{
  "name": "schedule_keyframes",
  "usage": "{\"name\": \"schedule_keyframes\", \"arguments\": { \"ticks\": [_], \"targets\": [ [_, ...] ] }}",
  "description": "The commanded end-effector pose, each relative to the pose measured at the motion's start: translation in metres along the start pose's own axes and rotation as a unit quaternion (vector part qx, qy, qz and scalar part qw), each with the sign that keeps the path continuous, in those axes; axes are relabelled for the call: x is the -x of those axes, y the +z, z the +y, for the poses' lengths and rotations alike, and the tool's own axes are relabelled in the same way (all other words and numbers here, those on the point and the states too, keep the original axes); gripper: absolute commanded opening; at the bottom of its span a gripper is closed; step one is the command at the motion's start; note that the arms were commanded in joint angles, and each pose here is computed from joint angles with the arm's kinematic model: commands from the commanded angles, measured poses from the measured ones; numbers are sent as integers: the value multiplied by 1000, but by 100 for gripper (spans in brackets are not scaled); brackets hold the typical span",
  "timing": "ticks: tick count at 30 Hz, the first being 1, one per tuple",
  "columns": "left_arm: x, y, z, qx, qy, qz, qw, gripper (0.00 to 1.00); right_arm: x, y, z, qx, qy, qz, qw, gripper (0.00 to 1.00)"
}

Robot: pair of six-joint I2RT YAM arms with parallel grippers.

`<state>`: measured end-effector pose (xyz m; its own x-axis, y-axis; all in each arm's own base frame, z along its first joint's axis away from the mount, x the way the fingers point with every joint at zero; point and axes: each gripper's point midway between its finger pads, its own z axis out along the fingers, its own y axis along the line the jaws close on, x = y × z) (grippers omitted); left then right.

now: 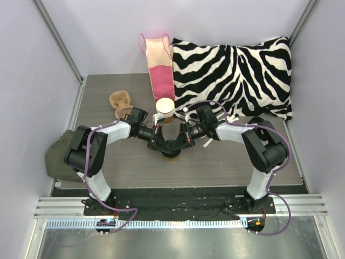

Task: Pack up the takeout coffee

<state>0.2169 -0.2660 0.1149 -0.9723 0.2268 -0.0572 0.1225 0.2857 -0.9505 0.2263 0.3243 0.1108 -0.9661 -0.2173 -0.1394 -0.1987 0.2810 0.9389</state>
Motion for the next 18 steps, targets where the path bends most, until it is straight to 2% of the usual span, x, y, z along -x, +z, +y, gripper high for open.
{"name": "schedule_keyframes", "arguments": {
  "ticks": [1,9,18],
  "targets": [
    [7,-5,31,91,7,-30,995,0,0,6,-28,-83,-40,-22,995,10],
    [13,-15,-20,52,28,-47,997,0,10,-3,26,-40,-74,-33,996,11],
    [29,-19,-36,35,20,-83,996,0,2,6,52,0,-58,-35,998,12]
  ]
}}
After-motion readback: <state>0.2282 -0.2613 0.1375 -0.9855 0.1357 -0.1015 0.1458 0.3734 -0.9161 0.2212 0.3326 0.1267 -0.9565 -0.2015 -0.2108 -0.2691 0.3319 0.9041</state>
